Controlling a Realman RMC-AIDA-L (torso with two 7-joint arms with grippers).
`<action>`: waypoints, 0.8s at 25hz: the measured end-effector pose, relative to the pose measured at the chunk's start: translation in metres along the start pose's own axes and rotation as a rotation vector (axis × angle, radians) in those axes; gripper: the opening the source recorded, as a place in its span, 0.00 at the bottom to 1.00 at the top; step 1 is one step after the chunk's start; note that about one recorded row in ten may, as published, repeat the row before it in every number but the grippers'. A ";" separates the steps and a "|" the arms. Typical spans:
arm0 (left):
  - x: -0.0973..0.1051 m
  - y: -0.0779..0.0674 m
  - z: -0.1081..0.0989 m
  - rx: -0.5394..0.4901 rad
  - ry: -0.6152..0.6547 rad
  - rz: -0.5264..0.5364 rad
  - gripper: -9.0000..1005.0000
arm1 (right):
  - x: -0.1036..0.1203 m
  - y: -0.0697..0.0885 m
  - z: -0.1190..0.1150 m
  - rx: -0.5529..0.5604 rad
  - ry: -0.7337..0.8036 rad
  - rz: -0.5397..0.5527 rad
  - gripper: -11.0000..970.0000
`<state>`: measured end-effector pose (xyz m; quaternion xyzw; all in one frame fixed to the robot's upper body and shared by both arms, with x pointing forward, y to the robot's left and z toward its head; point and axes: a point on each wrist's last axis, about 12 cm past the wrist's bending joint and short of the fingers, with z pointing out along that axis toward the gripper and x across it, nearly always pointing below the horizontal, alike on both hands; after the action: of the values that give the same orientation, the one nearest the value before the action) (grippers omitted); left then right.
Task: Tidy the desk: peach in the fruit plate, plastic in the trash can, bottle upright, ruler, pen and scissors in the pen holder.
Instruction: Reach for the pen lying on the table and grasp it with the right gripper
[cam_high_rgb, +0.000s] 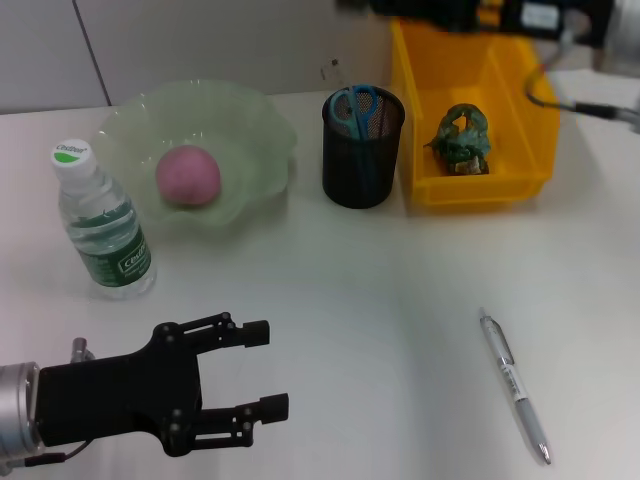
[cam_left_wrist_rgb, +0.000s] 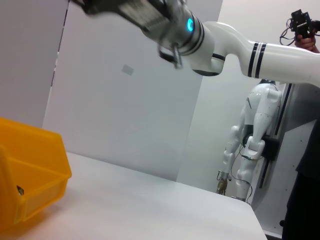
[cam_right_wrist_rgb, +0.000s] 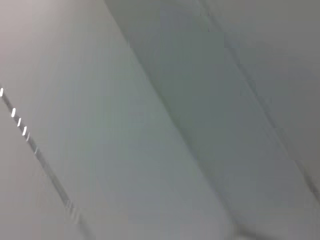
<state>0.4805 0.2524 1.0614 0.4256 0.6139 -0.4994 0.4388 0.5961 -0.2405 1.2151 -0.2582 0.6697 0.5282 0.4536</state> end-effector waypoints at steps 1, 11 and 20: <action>-0.001 0.000 0.001 0.001 0.000 0.003 0.80 | 0.003 0.000 -0.012 -0.003 0.102 0.037 0.61; -0.001 0.001 0.002 -0.004 -0.001 0.003 0.80 | 0.016 0.007 -0.035 0.130 0.709 0.255 0.61; 0.001 0.003 0.001 -0.024 0.009 0.005 0.80 | 0.030 0.008 -0.020 0.395 1.047 0.333 0.61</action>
<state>0.4833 0.2514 1.0598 0.4242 0.6208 -0.4887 0.4424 0.5692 -0.2533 1.1928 -0.2865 0.9221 0.2597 0.0125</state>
